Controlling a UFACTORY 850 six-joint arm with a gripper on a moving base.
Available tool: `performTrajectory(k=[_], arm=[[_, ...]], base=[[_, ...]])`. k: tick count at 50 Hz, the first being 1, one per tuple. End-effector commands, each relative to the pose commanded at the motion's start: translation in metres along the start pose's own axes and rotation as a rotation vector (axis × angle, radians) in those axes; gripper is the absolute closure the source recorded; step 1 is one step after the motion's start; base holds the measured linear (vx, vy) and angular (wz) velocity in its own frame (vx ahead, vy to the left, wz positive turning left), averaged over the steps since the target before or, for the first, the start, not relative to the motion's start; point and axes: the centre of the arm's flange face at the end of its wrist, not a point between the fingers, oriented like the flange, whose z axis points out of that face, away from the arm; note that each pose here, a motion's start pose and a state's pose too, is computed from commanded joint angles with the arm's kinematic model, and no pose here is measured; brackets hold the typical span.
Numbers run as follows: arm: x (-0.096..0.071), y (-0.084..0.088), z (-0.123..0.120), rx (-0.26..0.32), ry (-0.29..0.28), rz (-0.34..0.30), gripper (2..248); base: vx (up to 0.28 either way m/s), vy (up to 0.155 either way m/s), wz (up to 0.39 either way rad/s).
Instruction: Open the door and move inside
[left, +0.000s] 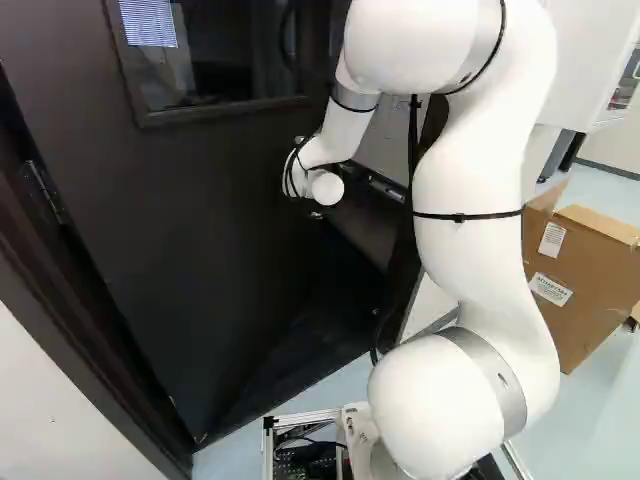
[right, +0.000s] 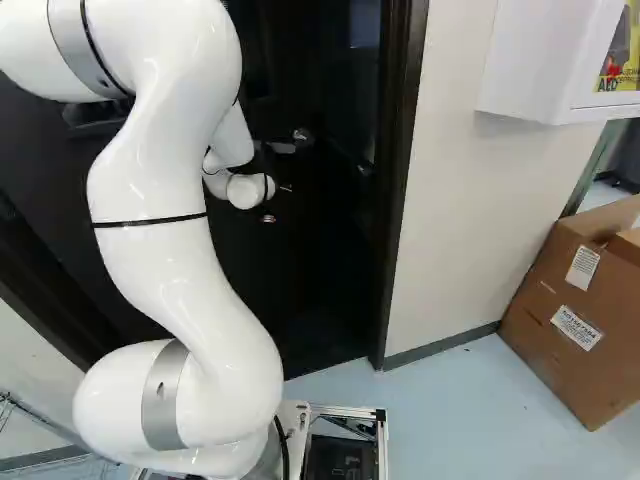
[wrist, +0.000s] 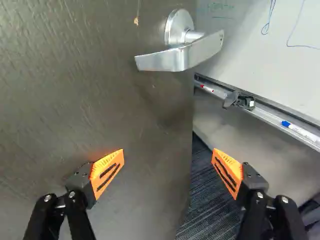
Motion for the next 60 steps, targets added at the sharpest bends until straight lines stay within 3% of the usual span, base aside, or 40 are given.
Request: performTrajectory(k=[60], arm=[[-0.005,-0.082,0.069,0.038,0.042,0.063,3]], base=[[0.0,0.0,0.0]])
